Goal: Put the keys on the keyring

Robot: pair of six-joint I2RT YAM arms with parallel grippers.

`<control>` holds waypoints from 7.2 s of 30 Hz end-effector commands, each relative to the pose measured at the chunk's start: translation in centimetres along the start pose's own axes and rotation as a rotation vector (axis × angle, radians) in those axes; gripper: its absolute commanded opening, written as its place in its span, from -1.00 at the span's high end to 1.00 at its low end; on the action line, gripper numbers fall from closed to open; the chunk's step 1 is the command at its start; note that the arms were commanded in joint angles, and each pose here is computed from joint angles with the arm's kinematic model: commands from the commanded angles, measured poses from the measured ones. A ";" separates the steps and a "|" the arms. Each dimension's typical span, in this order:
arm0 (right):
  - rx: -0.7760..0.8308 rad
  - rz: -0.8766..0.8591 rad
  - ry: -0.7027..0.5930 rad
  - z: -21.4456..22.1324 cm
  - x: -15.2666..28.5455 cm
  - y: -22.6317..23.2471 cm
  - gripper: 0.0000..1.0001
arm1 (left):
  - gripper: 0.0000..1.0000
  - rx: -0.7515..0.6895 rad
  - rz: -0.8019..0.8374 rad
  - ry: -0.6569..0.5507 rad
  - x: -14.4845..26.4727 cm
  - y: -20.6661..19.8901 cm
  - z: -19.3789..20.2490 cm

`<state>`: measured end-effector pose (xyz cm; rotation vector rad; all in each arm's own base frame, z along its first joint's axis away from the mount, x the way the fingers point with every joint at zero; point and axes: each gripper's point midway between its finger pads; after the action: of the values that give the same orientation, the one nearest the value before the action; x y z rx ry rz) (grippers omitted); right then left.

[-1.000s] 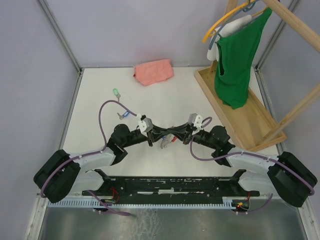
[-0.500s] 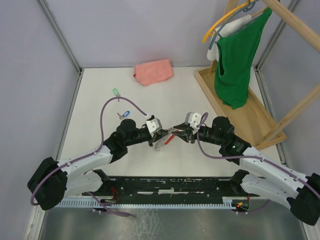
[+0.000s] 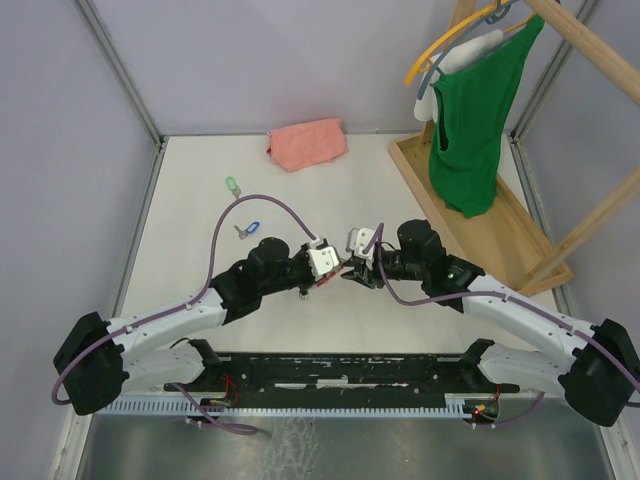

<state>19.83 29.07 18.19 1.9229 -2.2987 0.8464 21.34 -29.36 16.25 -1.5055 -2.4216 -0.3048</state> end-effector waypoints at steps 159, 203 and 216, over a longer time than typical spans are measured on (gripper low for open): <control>-0.267 0.594 0.285 10.5 -10.7 -12.1 0.51 | -0.93 0.676 -0.928 -0.530 14.1 11.1 5.8; -0.606 1.109 0.067 1.7 25.3 -3.4 -1.00 | -0.99 0.874 -0.715 -0.651 28.2 5.8 -3.3; -0.617 1.115 0.028 1.7 26.0 -2.7 -1.00 | -0.99 0.909 -0.725 -0.595 26.1 5.8 -1.2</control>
<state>16.59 4.93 26.86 0.3469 -2.9929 0.0926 15.63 -5.24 26.05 -0.3089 -2.7907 1.0757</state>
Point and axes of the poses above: each gripper's point midway between its finger pads, its own x axis back along the fingers, its own y axis along the line the jaws close on, z = x × y, and after that the axes turned 14 degrees about x, right-handed
